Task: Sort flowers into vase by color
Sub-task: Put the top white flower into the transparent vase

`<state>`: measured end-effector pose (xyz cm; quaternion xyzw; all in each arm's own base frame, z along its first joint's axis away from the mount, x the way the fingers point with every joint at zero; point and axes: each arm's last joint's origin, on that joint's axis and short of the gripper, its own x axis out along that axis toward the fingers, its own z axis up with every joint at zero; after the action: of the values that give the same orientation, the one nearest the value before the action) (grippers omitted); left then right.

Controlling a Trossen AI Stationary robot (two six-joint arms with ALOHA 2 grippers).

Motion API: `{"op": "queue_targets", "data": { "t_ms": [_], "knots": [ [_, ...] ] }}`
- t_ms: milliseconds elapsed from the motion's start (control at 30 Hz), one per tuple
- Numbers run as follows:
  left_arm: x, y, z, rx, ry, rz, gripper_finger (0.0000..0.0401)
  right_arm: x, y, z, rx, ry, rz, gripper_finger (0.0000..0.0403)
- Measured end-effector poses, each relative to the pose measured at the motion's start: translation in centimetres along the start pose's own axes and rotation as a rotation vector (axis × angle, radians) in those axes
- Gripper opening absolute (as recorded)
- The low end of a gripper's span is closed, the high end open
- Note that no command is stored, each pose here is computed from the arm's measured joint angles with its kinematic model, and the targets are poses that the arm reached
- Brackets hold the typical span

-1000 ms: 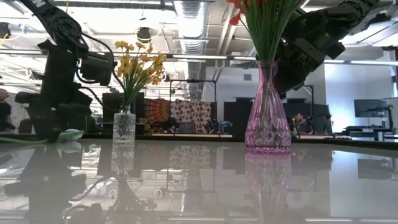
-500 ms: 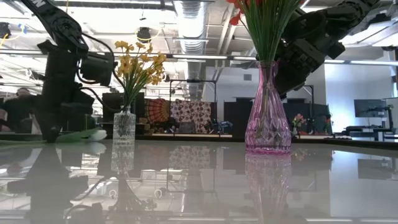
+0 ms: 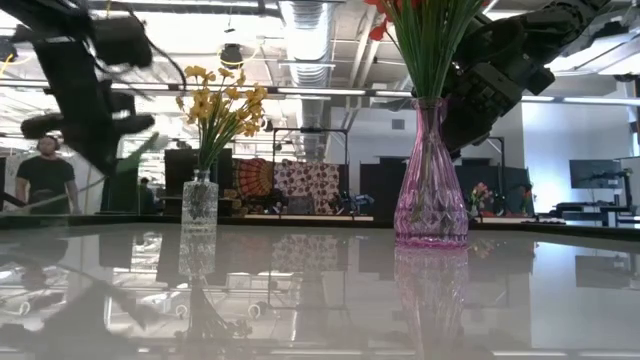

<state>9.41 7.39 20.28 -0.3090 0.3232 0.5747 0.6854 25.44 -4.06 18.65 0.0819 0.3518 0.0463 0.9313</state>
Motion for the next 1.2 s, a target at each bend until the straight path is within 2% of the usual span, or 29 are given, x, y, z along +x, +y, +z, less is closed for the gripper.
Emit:
{"op": "queue_targets", "data": {
  "t_ms": [200,500,667,833,967,1067,1200],
  "knots": [
    [-3.0,1.1,1.1,-0.062,-0.285,-0.180,0.0001,0.0,0.0,0.0,0.007,-0.001,0.000,0.0228],
    [-7.7,2.7,3.0,-0.143,-0.753,-0.383,0.0001,0.0,0.0,0.1,0.032,-0.006,0.000,0.0228],
    [-9.4,2.9,3.8,-0.114,-0.928,-0.408,0.0001,0.0,0.0,0.1,0.032,-0.009,0.000,0.0228],
    [-8.6,1.9,4.3,-0.112,-1.032,-0.431,0.0001,0.0,0.0,0.4,0.022,-0.042,0.000,0.0228],
    [-7.3,1.3,4.4,-0.103,-1.125,-0.403,0.0001,0.0,0.0,0.5,0.023,-0.047,0.000,0.0228],
    [-6.3,1.2,4.4,-0.122,-1.150,-0.375,0.0000,0.0,0.0,0.5,0.041,-0.047,0.001,0.0228],
    [-4.8,1.0,4.6,-0.136,-1.153,-0.401,0.0000,0.0,0.0,0.5,0.047,-0.047,0.001,0.0228]
  ]
}}
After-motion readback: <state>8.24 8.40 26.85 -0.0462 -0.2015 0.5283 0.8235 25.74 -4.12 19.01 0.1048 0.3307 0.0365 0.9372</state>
